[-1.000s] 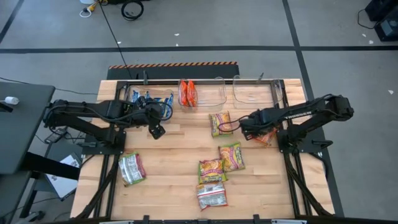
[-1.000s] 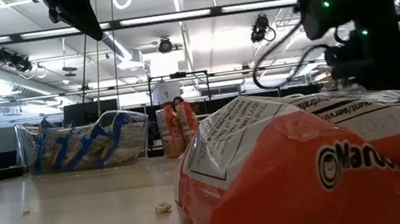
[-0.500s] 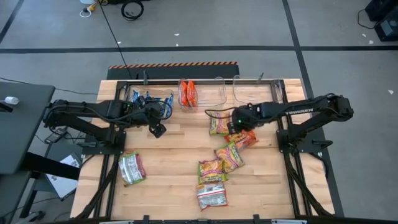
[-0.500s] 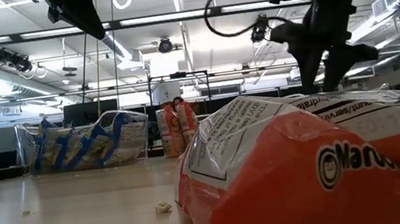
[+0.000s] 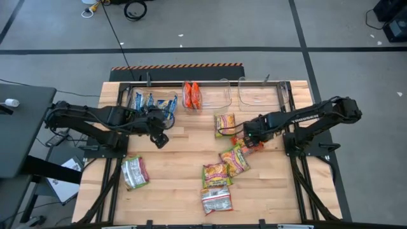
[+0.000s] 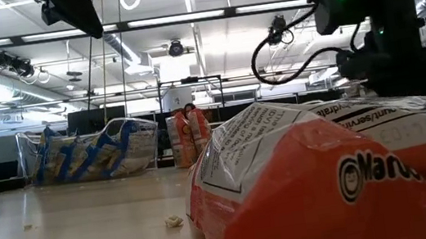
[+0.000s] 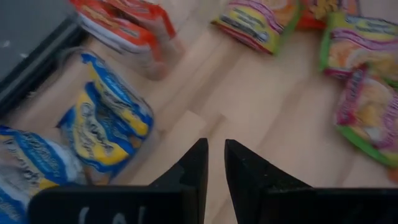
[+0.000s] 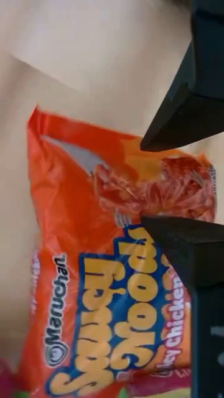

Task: Sort Maruchan noodles
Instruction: Put the orange noodle pack into the middle transparent bin

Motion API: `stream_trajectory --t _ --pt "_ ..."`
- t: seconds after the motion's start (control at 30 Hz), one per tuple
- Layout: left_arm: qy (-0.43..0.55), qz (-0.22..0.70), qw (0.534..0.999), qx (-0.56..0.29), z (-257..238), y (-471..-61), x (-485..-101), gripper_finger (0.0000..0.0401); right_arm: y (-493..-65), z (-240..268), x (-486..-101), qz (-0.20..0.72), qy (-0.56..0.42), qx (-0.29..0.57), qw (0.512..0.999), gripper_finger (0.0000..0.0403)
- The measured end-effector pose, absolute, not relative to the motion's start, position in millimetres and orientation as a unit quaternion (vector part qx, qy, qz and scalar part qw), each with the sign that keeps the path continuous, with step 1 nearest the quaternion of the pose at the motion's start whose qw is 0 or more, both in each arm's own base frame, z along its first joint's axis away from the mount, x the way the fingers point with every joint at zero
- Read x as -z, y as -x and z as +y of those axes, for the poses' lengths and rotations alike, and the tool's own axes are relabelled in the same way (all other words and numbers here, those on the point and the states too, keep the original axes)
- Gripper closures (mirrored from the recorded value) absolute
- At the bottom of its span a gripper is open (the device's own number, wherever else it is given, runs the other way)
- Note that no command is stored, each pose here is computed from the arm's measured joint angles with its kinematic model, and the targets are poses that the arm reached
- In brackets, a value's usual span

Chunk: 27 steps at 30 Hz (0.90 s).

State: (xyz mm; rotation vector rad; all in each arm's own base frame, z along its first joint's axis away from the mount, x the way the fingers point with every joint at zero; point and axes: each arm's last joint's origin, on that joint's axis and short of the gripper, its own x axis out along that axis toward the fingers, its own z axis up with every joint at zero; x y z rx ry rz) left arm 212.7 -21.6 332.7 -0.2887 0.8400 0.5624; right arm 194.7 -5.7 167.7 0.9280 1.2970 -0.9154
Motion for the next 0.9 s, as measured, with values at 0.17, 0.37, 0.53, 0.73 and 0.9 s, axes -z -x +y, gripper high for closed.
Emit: stream_trajectory --t 0.17,0.37,0.53,0.73,0.9 --pt "0.184 0.413 0.867 -0.208 -33.6 -211.7 -334.1 0.0342 -204.7 17.1 -182.2 0.560 -0.486 0.344 0.576 0.0217" --pt "0.184 0.368 0.897 -0.164 -41.4 -216.4 -343.3 0.0342 -222.1 17.9 -231.8 0.524 -0.443 0.257 0.681 0.0217" --pt "0.169 0.293 0.933 -0.123 -44.4 -229.0 -356.4 0.0342 -218.4 -6.8 -233.9 0.550 -0.402 0.249 0.688 0.0215" --pt "0.168 0.213 0.960 -0.070 -57.6 -236.3 -372.0 0.0342 -204.3 -33.2 -211.7 0.602 -0.389 0.157 0.679 0.0182" --pt "0.119 0.205 0.971 -0.038 -74.0 -234.4 -373.5 0.0342 -198.8 -46.9 -192.4 0.596 -0.331 0.104 0.724 0.0129"
